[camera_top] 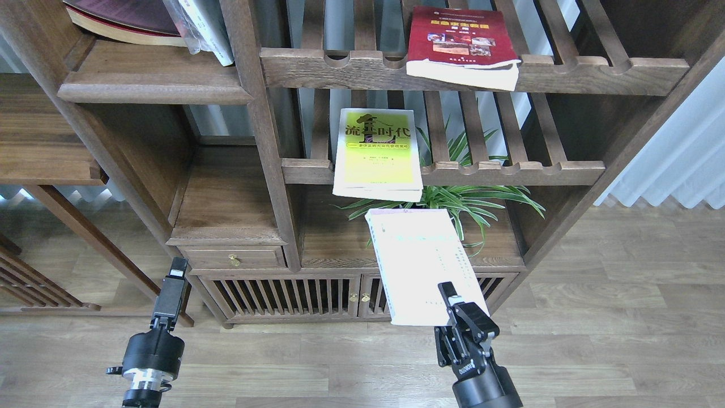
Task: Organize books on shelf
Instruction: 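Pull the white book down off the shelf with the right gripper, then grasp the white book with the left gripper from the right gripper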
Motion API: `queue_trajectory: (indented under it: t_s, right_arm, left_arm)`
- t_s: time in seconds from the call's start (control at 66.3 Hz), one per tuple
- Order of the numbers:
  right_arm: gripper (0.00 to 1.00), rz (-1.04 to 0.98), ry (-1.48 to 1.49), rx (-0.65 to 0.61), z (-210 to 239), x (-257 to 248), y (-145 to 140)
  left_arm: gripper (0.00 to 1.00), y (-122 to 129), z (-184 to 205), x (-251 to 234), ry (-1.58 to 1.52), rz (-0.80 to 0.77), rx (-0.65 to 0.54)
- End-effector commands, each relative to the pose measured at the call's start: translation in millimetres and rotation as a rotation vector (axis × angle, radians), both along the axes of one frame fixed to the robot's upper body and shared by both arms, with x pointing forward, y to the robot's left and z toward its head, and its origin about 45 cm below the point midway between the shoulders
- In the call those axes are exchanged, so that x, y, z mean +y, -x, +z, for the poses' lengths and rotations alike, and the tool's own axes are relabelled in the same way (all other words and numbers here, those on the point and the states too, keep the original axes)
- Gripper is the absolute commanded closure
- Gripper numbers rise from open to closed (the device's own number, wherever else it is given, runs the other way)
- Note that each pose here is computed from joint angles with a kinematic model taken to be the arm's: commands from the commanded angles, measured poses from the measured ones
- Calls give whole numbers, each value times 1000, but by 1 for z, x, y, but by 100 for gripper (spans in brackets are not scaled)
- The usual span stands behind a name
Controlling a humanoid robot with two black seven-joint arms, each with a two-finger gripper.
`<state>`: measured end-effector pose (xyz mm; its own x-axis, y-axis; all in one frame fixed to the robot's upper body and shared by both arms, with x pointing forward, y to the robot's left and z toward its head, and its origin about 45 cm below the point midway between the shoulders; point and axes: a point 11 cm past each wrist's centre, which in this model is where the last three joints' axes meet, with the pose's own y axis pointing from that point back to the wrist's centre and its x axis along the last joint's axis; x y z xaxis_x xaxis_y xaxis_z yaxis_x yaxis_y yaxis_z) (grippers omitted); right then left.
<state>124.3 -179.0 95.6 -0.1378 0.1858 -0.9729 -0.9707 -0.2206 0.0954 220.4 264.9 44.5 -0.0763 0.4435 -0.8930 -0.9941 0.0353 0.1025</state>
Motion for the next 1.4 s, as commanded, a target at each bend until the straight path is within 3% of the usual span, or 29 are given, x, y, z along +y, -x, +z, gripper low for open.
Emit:
queue_trajectory:
  t_s: [0.0,0.211,0.317,0.528,0.8,0.996,1.388]
  right_arm:
    - [96,21,8,30,-6,1,11]
    - [96,135,2,59,-14,26,27]
    - [96,201,22,51,-18,36,30]
    - [96,294,73,25,-29,47,19]
    - [96,319,111,-12,-33,46,-3]
    - [96,383,84,-14,-32,64,5]
    - [96,419,67,-23,-29,75,8]
  left_arm:
    - [0,1,-1,-4,2,-13,5]
    - [0,16,-10,0,-82,-162,63]
    - [0,-1,-5,9,-133,-293,94]
    - [0,-9,-2,-7,-70,-540,207]
    - [0,-24,30,-6,115,-523,160]
    - [0,-2,26,-33,224,-625,223]
    - [0,15,18,-59,266,-741,283]
